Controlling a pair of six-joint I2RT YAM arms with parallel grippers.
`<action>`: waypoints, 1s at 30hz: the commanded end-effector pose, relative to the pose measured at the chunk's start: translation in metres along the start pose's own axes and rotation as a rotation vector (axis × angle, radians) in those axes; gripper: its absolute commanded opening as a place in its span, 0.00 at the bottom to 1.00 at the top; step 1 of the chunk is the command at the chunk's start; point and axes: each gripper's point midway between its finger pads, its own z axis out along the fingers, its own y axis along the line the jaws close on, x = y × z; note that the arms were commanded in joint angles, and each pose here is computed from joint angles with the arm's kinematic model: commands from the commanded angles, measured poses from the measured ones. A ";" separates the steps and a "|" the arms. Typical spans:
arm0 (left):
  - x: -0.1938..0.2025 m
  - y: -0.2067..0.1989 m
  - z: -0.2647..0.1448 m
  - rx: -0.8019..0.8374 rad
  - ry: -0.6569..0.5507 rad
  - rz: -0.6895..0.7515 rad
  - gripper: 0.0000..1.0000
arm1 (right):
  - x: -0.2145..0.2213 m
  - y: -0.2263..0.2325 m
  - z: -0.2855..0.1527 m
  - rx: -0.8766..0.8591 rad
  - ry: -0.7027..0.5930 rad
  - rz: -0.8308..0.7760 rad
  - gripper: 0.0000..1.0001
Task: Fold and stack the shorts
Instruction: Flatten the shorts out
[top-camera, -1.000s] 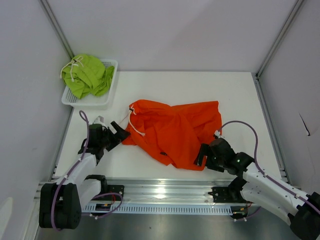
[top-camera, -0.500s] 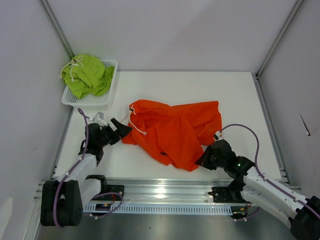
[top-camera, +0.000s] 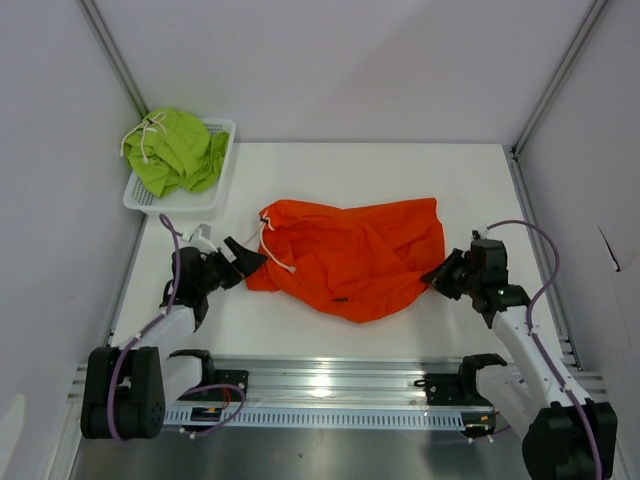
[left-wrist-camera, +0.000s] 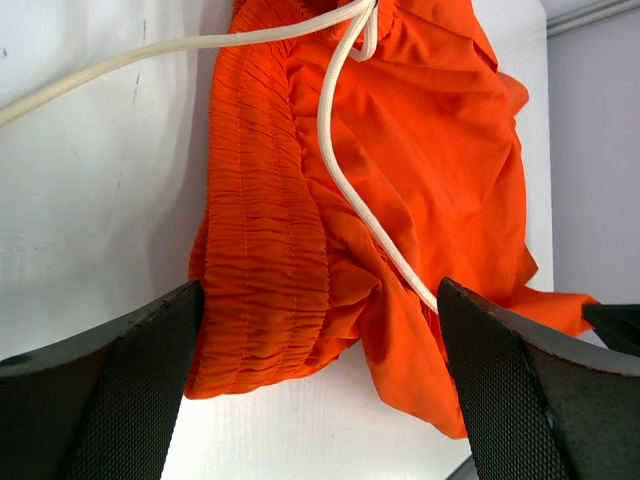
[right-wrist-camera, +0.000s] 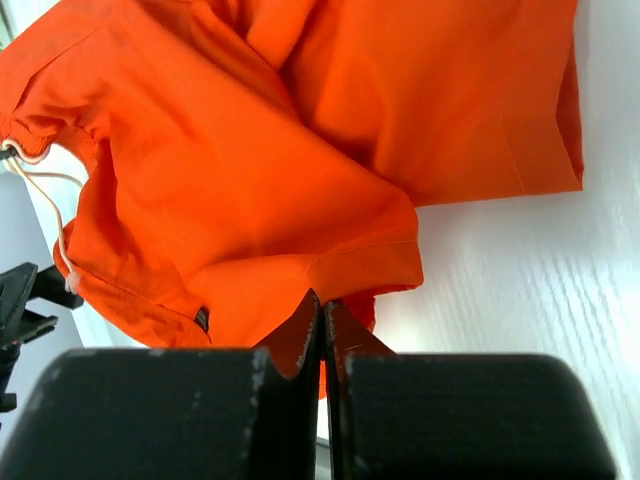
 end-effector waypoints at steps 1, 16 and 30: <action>-0.008 -0.013 0.002 0.085 -0.027 0.026 0.99 | -0.014 0.018 0.005 -0.109 0.017 -0.066 0.00; -0.006 -0.016 0.007 0.130 -0.021 0.019 0.84 | -0.042 0.056 0.034 -0.230 0.034 -0.071 0.00; -0.039 -0.045 -0.022 0.242 -0.140 -0.032 0.00 | -0.081 0.053 0.031 -0.138 -0.013 -0.063 0.00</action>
